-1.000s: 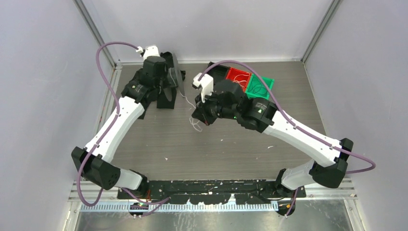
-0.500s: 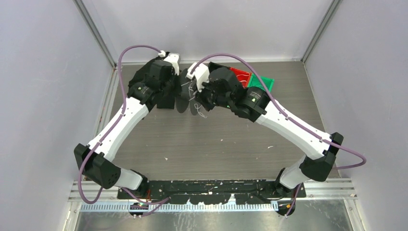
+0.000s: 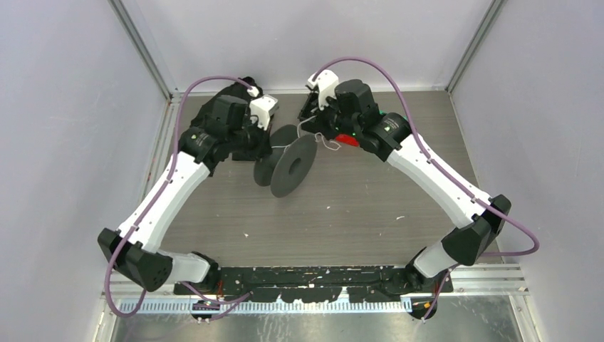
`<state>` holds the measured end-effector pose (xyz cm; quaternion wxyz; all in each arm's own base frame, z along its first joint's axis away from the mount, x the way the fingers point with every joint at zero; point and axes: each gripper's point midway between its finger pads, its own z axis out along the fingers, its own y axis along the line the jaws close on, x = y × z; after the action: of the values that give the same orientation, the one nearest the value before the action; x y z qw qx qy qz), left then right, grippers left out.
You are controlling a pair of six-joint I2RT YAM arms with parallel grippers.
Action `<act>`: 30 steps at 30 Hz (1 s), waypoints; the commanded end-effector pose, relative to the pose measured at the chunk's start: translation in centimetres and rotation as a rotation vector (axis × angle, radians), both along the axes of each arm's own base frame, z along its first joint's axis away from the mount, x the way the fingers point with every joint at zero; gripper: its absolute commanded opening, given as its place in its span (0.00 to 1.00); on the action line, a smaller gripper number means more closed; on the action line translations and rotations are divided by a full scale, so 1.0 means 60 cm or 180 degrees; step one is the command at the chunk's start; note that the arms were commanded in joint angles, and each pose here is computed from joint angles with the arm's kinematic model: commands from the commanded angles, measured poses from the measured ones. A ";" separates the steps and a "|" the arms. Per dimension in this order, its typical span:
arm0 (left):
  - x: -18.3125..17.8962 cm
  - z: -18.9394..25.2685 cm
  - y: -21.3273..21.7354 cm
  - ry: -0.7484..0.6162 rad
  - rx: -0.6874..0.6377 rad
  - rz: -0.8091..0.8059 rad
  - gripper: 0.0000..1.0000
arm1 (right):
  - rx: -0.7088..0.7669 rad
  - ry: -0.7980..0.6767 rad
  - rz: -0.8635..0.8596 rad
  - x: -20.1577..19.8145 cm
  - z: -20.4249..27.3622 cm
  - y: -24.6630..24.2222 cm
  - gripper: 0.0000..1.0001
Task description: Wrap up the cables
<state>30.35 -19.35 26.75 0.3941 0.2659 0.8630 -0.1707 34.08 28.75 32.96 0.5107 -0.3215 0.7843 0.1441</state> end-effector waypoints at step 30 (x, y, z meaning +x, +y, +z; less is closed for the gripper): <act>-0.094 0.413 -0.002 -0.1233 -0.1668 0.0002 0.00 | 0.1786 0.1280 -0.0192 -0.005 -0.162 0.029 0.69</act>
<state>25.49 -19.98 44.62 0.5217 0.2151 0.7688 -0.3008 33.31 29.44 19.99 0.3847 -0.1247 0.8429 0.3550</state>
